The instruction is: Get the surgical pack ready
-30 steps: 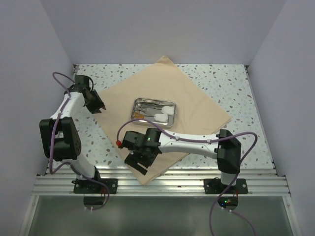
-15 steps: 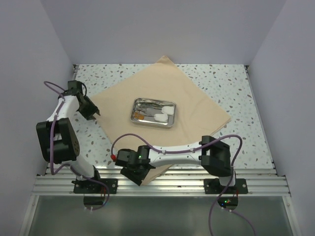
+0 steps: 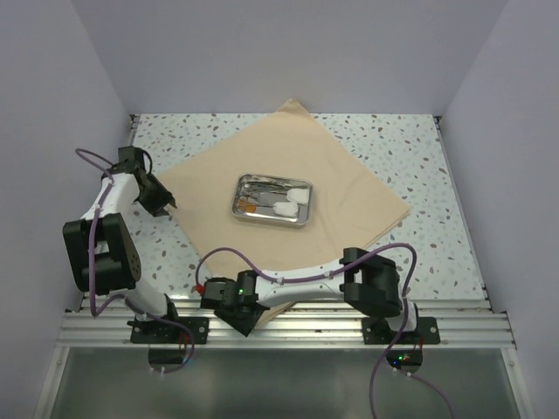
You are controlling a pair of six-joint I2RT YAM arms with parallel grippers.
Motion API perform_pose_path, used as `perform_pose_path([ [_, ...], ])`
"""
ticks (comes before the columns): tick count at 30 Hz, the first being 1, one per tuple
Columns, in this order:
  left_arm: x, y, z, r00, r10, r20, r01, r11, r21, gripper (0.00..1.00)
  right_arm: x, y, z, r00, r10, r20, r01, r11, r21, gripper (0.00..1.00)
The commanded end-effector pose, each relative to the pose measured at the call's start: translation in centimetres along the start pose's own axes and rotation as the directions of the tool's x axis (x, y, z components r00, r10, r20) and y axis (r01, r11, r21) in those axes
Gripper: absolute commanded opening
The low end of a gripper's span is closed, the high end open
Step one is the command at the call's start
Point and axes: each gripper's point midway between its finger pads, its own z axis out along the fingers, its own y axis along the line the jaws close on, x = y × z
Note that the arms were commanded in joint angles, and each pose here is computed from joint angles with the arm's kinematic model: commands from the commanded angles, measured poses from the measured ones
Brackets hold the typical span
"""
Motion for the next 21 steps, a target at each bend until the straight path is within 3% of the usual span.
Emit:
perform_pose_path([
  [1, -0.8, -0.5, -0.8, 0.999, -0.005, 0.033, 0.004, 1.000, 0.028, 0.36, -0.8, -0.1, 0.5, 1.000, 0.015, 0.022, -0.017, 0.998, 0.052, 0.43],
  [10, -0.6, -0.3, -0.5, 1.000, -0.005, 0.022, 0.004, 1.000, 0.026, 0.36, -0.1, -1.1, 1.1, 1.000, 0.024, -0.007, -0.023, 0.994, 0.110, 0.31],
  [13, -0.5, -0.2, -0.3, 1.000, -0.005, 0.017, 0.004, 1.000, 0.026, 0.36, -0.4, -1.8, 0.6, 1.000, 0.030, 0.007, -0.030, 0.988, 0.150, 0.10],
  [16, -0.5, -0.2, -0.4, 1.000, -0.003, 0.018, 0.003, 1.000, 0.024, 0.36, -0.8, -2.4, -0.8, 0.998, 0.048, 0.044, -0.055, 0.983, 0.176, 0.00],
  [21, -0.3, -0.8, -0.6, 0.999, 0.033, 0.002, -0.033, 0.998, 0.057, 0.36, -3.6, -5.6, -4.8, 0.979, 0.102, 0.177, -0.142, 0.963, 0.229, 0.00],
])
